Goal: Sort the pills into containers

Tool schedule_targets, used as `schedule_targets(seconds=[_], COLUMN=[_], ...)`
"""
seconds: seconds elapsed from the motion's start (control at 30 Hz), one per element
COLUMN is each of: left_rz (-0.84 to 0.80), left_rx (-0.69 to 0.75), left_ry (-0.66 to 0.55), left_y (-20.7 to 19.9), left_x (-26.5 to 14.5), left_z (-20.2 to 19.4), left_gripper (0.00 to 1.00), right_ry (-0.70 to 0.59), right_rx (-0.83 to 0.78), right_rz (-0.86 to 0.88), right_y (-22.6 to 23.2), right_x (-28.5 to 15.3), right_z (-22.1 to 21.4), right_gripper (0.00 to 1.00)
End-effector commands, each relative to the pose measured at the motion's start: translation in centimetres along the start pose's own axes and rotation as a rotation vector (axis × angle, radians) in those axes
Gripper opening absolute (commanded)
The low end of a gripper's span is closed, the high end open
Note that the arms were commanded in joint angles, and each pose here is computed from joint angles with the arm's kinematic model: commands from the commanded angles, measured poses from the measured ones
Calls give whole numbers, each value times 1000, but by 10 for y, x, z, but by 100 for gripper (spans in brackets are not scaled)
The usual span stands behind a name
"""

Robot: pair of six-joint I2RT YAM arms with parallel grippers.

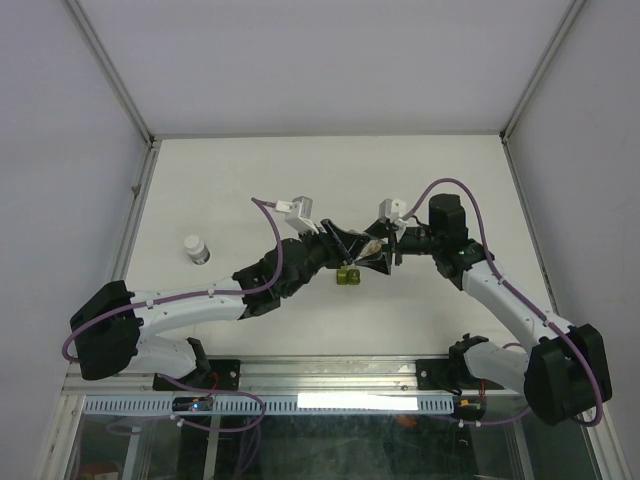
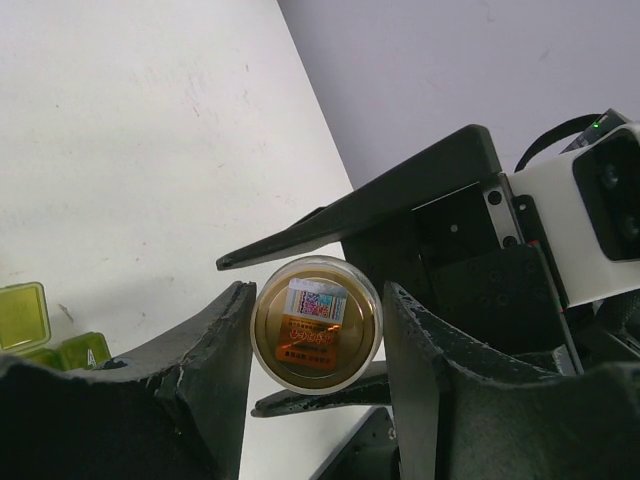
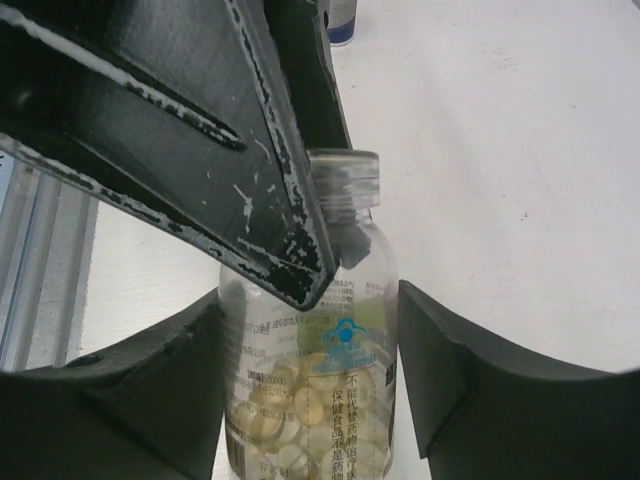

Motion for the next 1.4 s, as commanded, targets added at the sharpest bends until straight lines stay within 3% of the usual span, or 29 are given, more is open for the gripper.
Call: schedule_targets(seconds=[0.0, 0.17, 0.4, 0.53, 0.63, 1.37], left_rz=[-57, -57, -60, -67, -69, -97], left_rx=[-13, -15, -21, -29, -32, -53], left_ry=[-20, -23, -28, -39, -44, -53], left_y=[-19, -19, -20, -21, -21, -25], left_x=[0, 0, -1, -4, -5, -8], left_z=[10, 11, 13, 16, 17, 19], left_gripper=[0, 0, 0, 0, 0, 0], right_ry=[-73, -73, -61, -54, -51, -33], right_rx=[-95, -89, -81, -73, -72, -56], right_rz=[2, 4, 10, 5, 0, 9], right_y=[2, 1, 1, 0, 0, -1], right_x=[-2, -1, -1, -1, -1, 2], right_z=[32, 31, 32, 29, 29, 24], right_gripper=[66, 65, 47, 63, 68, 64])
Point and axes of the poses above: each gripper's point midway between its finger pads, its own x axis out along the fingers, its own y axis along the line the jaws close on, z = x × y, the point moved 4 cm from there along -x, back along the fingers, and after that the axes turned 12 degrees about x, right-handed, at the moved point
